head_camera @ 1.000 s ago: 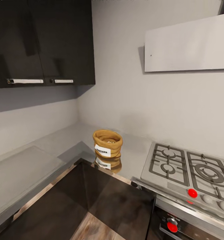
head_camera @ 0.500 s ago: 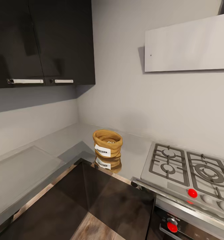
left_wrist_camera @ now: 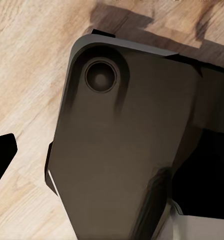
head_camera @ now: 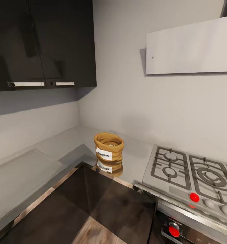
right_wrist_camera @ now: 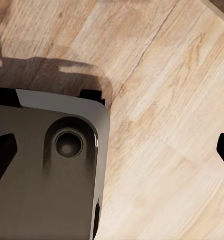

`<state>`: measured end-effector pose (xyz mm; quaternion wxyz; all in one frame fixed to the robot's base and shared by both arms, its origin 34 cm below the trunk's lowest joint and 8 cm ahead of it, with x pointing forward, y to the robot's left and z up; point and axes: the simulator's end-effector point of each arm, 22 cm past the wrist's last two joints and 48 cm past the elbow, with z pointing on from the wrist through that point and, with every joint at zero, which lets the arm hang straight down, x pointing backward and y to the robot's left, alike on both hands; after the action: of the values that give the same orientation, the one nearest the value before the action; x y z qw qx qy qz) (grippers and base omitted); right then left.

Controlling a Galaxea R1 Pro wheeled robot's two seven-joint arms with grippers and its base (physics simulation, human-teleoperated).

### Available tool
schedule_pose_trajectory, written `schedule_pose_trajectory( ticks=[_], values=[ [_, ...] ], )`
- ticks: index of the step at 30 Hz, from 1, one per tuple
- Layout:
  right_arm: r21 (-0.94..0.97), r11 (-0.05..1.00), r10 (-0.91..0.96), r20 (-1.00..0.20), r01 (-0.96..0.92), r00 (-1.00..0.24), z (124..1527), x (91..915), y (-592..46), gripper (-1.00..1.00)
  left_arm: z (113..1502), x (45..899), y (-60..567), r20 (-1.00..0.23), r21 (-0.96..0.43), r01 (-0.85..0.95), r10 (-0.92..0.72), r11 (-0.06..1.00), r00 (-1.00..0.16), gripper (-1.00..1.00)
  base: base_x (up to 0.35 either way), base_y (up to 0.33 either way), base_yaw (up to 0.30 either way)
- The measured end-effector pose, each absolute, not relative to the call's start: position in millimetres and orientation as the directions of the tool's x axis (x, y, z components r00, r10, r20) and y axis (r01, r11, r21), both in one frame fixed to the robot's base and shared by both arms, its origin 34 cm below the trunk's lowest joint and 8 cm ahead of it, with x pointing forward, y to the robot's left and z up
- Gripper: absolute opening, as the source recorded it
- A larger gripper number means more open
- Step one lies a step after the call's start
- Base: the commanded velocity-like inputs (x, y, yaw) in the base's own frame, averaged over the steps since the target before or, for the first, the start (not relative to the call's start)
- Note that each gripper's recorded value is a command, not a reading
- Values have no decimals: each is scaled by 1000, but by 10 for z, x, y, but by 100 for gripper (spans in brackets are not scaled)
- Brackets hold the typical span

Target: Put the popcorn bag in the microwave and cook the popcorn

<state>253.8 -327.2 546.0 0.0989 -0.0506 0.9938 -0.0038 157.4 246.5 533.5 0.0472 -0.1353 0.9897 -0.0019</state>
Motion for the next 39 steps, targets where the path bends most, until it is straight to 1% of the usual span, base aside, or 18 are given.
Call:
schedule_pose_trajectory(
  ticks=[8, 16, 32, 36, 38, 39],
  values=[
    [-18, 995, -102, -196, -100, -975, 5460, 2535, -3272, 100, 5335, 1574, 2455, -93, -20, -267, -268, 963, -959, 100, 6, 0, 0],
    [-18, 995, -101, -195, -100, -975, 5460, 2534, -3272, 100, 5335, 1569, 2442, -91, -23, -267, -268, 963, -959, 100, 175, 0, 0],
    [-18, 995, -101, -186, -99, -977, 5456, 2517, -3277, 100, 5334, 1563, 2455, -90, -16, -272, -273, 962, -958, 100, 5, 0, 0],
    [-23, 991, -132, -190, -130, -973, 5468, 2556, -3322, 100, 5334, 1567, 2450, -90, -17, -274, -274, 962, -957, 100, 0, 0, 0],
    [-21, 983, -183, -199, -183, -963, 5474, 2619, -3265, 100, 5334, 1568, 2454, -91, -17, -274, -274, 962, -957, 100, 0, 0, 0],
    [-24, 971, -237, -221, -238, -946, 5492, 2748, -3197, 100, 5334, 1569, 2455, -91, -17, -274, -274, 962, -957, 100, 0, 0, 0]
  ],
)
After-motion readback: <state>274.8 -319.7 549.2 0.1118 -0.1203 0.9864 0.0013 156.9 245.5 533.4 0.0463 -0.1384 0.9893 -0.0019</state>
